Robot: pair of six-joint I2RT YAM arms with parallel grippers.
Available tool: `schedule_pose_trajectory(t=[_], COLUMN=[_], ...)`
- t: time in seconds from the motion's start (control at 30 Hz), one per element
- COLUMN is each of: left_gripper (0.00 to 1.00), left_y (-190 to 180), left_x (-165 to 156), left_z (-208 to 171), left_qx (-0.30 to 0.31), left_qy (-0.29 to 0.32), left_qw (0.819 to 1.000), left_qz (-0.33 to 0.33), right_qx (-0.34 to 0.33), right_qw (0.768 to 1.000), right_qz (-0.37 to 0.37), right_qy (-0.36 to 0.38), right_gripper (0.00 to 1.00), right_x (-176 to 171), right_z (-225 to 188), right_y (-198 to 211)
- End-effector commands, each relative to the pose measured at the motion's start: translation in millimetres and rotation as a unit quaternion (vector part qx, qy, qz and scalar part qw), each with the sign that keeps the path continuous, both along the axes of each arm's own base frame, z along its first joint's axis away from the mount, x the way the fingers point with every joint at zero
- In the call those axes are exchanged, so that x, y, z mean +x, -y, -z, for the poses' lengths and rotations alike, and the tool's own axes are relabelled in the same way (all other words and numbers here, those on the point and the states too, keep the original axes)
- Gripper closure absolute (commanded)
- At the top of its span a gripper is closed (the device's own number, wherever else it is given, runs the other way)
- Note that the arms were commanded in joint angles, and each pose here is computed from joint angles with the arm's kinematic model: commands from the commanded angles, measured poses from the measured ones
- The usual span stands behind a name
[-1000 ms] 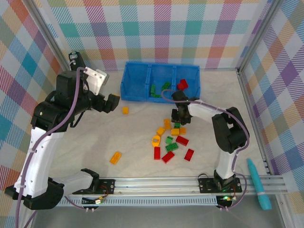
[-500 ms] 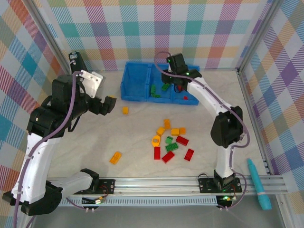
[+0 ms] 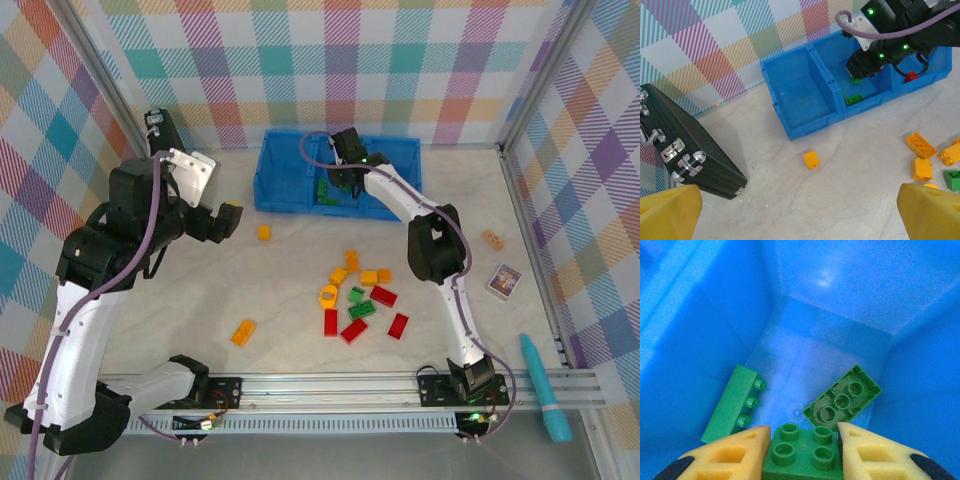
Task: Sort the legos into containers by color
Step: Place the lego in the container.
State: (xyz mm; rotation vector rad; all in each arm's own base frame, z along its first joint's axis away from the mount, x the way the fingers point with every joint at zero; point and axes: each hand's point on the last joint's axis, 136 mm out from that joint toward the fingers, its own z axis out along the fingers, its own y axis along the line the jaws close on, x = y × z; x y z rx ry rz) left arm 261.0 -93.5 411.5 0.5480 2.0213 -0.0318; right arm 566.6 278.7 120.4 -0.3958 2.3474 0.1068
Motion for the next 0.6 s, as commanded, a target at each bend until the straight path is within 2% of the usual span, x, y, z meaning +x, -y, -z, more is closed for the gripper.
schedule_pose_trajectory(t=[0.0, 0.1, 0.33, 0.57], left_gripper=[0.0, 0.0, 0.0, 0.0], left_y=[2, 2, 3, 2], left_x=[-1, 0, -6, -28], left_z=[-1, -1, -4, -12], left_qx=[0.007, 0.006, -0.005, -0.035], left_qy=[0.005, 0.004, 0.008, 0.01], left_qw=[1.0, 1.0, 1.0, 0.999], left_qz=[0.006, 0.006, 0.013, 0.023], right_qx=[0.005, 0.008, 0.029, 0.055], right_qw=[1.0, 1.0, 0.999, 0.998], right_qz=[-0.007, -0.009, -0.038, -0.038], right_qy=[0.026, 0.029, 0.008, -0.004], right_gripper=[0.64, 0.62, 0.46, 0.45], right_x=[4, 1, -18, -47], right_z=[-24, -35, -56, -81], right_y=[-7, -6, -11, -6])
